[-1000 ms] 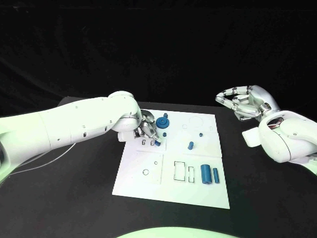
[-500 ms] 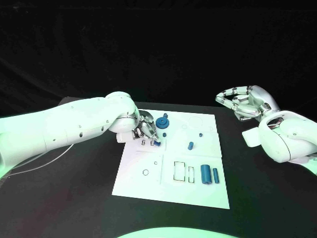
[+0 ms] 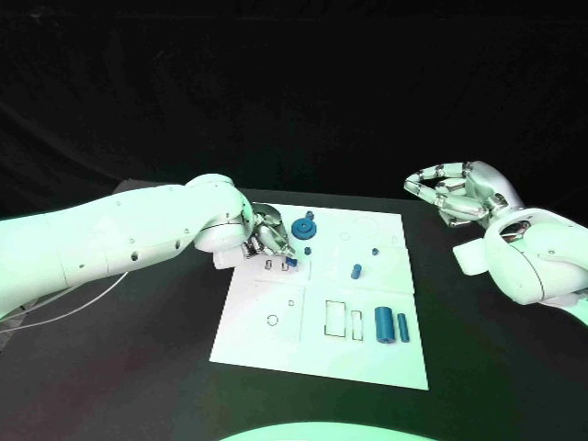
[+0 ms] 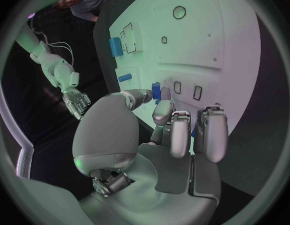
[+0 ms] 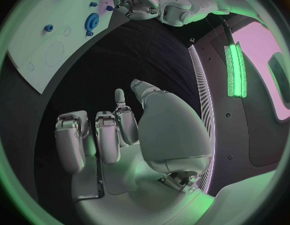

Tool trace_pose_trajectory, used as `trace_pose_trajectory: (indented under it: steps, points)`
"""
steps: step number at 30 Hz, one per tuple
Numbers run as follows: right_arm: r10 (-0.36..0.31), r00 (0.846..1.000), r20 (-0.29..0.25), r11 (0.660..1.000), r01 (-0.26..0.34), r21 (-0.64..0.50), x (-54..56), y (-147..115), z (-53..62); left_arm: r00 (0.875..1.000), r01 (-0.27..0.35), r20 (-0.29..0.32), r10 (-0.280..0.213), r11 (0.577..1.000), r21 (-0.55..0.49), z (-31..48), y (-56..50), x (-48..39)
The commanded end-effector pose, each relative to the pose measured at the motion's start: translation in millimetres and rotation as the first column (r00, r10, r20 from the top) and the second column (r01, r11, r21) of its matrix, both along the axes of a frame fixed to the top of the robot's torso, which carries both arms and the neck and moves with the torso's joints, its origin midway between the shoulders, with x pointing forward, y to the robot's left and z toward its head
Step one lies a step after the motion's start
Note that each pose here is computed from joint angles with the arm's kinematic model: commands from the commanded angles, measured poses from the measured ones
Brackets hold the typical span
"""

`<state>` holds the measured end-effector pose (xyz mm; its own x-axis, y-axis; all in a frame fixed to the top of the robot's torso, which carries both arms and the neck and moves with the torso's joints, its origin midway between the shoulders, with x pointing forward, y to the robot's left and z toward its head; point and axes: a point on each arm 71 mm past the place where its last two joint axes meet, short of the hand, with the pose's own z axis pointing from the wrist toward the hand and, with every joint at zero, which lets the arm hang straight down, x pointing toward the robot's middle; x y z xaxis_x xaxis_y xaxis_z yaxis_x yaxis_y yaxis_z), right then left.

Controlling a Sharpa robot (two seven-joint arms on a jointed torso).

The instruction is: Assemble the parts on the task board

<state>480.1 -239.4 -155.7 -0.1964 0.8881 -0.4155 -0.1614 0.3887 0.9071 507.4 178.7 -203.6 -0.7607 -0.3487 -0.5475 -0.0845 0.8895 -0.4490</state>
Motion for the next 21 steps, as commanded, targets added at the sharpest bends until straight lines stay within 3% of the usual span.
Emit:
trace_pose_trajectory:
  steps: [1, 21]
  points:
    - [0.013, 1.000, 0.000, 1.000, -0.013, 0.003, -0.6, 1, -0.6, 0.997, -0.008, 0.073, 0.006, 1.000, 0.022, 0.7, 0.0, 1.4]
    - [0.012, 1.000, 0.000, 1.000, -0.012, 0.003, -0.7, 0, -1.2, 0.995, 0.029, 0.086, -0.042, 0.988, 0.151, -10.5, -0.2, -1.2]
